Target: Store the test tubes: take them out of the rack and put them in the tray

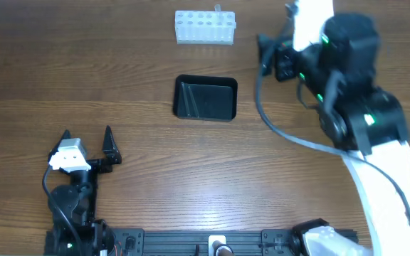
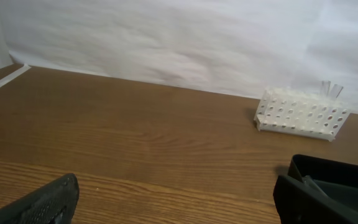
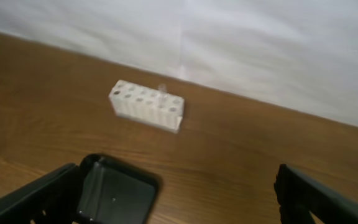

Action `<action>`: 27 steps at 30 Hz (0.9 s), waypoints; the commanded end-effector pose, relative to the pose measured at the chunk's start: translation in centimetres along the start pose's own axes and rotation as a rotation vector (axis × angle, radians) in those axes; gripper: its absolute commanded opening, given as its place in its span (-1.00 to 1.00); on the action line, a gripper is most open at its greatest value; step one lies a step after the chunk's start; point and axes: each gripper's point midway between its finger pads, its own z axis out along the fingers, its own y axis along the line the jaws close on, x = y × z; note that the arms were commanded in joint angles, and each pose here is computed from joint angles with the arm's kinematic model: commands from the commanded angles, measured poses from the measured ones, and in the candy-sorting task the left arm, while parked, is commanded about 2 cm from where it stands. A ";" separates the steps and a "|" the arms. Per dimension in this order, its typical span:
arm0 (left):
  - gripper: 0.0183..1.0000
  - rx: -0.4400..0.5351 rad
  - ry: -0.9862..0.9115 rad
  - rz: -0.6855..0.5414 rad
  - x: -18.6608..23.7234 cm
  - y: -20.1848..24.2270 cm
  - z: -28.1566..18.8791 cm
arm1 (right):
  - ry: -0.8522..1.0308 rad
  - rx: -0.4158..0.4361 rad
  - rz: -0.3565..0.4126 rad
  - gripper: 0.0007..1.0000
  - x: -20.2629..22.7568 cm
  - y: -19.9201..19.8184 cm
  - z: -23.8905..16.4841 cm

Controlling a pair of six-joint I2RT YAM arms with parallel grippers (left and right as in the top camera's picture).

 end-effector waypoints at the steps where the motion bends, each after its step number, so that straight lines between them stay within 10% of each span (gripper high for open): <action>1: 0.99 0.008 0.008 0.014 0.3 -0.1 0.0 | 0.028 -0.028 -0.006 0.71 -0.6 1.4 3.6; 3: 0.99 0.008 0.008 0.014 0.3 -0.1 0.0 | 0.024 -0.017 -0.012 0.98 -0.9 1.7 6.0; 27: 1.00 0.008 0.008 0.014 0.3 -0.1 0.0 | 0.060 0.234 0.106 0.98 6.0 1.6 28.0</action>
